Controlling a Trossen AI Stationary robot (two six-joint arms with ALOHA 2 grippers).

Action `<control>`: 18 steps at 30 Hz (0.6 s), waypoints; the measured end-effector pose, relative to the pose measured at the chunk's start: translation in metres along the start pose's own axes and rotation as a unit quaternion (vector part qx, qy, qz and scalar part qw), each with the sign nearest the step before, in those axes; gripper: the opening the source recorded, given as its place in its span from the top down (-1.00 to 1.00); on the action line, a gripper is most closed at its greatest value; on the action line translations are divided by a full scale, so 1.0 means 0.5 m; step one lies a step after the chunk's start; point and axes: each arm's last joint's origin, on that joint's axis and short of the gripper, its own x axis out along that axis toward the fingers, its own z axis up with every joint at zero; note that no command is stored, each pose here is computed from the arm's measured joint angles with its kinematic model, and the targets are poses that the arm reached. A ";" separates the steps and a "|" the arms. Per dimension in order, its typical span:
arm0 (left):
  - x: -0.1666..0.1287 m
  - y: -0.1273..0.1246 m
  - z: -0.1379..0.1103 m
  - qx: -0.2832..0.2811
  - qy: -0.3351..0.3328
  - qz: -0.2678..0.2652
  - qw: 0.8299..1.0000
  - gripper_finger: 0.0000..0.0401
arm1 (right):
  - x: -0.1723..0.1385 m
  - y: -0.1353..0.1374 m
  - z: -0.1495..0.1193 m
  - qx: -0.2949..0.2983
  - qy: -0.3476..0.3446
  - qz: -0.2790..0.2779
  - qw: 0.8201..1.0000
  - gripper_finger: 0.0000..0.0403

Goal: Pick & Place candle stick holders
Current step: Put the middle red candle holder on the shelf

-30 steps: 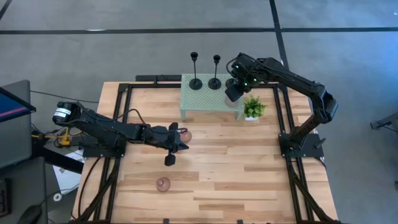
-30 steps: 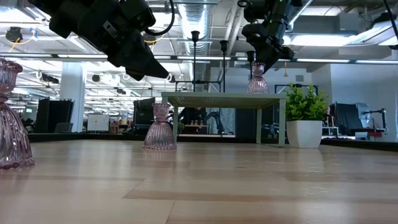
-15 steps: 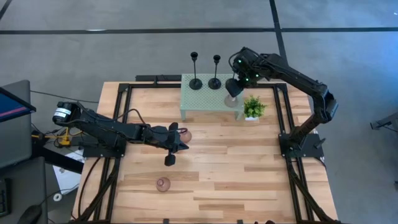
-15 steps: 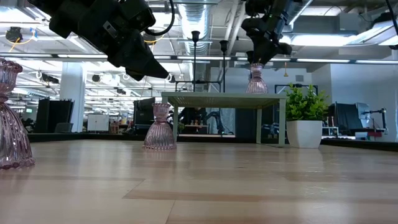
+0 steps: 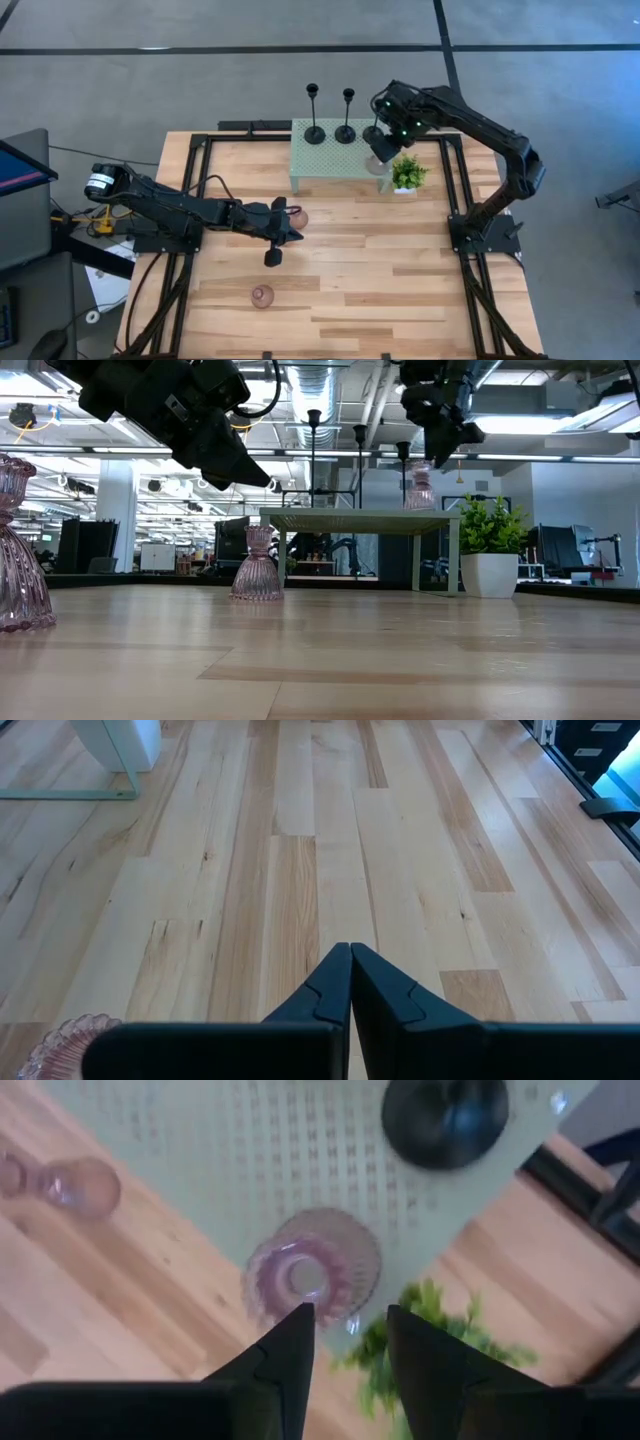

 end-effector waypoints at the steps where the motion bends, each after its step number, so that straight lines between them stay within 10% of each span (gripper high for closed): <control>1: 0.000 0.000 0.000 0.000 0.000 0.000 1.000 0.95 | -0.004 0.001 -0.005 -0.002 0.008 -0.001 1.000 0.41; 18: 0.000 0.000 -0.001 0.000 0.002 0.000 1.000 0.96 | -0.078 0.037 -0.036 0.000 0.018 0.007 1.000 0.59</control>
